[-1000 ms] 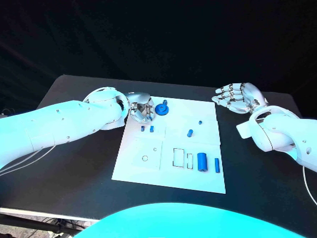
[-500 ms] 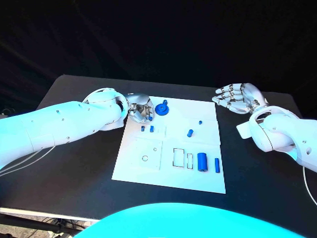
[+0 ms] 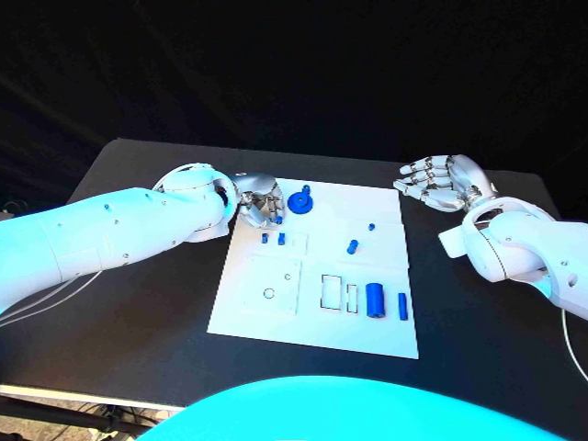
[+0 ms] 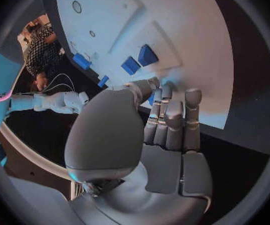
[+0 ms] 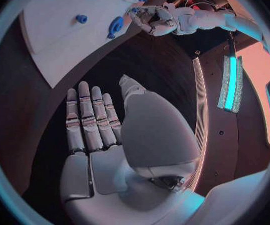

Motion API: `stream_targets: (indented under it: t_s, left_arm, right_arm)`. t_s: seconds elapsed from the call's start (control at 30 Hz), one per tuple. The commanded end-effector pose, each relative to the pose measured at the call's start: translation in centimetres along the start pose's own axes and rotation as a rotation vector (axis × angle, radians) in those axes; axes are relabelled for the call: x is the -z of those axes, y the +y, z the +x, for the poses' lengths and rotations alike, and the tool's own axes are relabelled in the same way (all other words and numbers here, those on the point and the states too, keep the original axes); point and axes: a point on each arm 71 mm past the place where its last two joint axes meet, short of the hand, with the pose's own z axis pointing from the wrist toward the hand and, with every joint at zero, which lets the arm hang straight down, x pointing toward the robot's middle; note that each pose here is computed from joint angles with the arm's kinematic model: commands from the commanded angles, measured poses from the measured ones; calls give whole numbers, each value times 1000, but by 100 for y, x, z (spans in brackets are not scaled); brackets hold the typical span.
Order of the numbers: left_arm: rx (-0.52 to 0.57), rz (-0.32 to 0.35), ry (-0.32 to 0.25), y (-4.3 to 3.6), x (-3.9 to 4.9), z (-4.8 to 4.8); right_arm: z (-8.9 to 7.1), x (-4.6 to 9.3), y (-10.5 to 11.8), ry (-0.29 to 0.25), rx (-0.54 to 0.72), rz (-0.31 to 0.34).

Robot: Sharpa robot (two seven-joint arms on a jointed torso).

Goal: Assemble the parts on the task board

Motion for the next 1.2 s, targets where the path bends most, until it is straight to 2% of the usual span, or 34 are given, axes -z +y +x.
stream_targets:
  t_s: [0.03, 0.27, 0.4, 0.47, 0.67, 0.8, 0.83, 1.07, 1.2]
  left_arm:
    - [-1, -3, -5, 0, 3, -4]
    - [-1, -21, -11, 59, 31, -17]
    - [23, -33, -37, 138, 68, -52]
    - [72, -41, -65, 199, 95, -97]
    - [350, -39, -198, 410, 226, -280]
    - [543, -5, -269, 492, 315, -361]
    - [629, 21, -290, 502, 352, -384]
    - [995, 173, -328, 421, 483, -439]
    - [1124, 237, -341, 376, 544, -459]
  right_arm:
    - [11, 2, 7, 12, -1, -12]
    - [23, 5, -5, 31, 3, -2]
    - [53, 5, -11, 75, 24, 3]
    - [84, 6, -10, 114, 53, 1]
    - [224, 25, 13, 276, 207, -20]
    - [296, 25, 53, 324, 352, -66]
    - [328, 22, 69, 338, 418, -83]
    - [451, -3, 144, 359, 649, -116]
    - [504, -29, 195, 353, 730, -122]
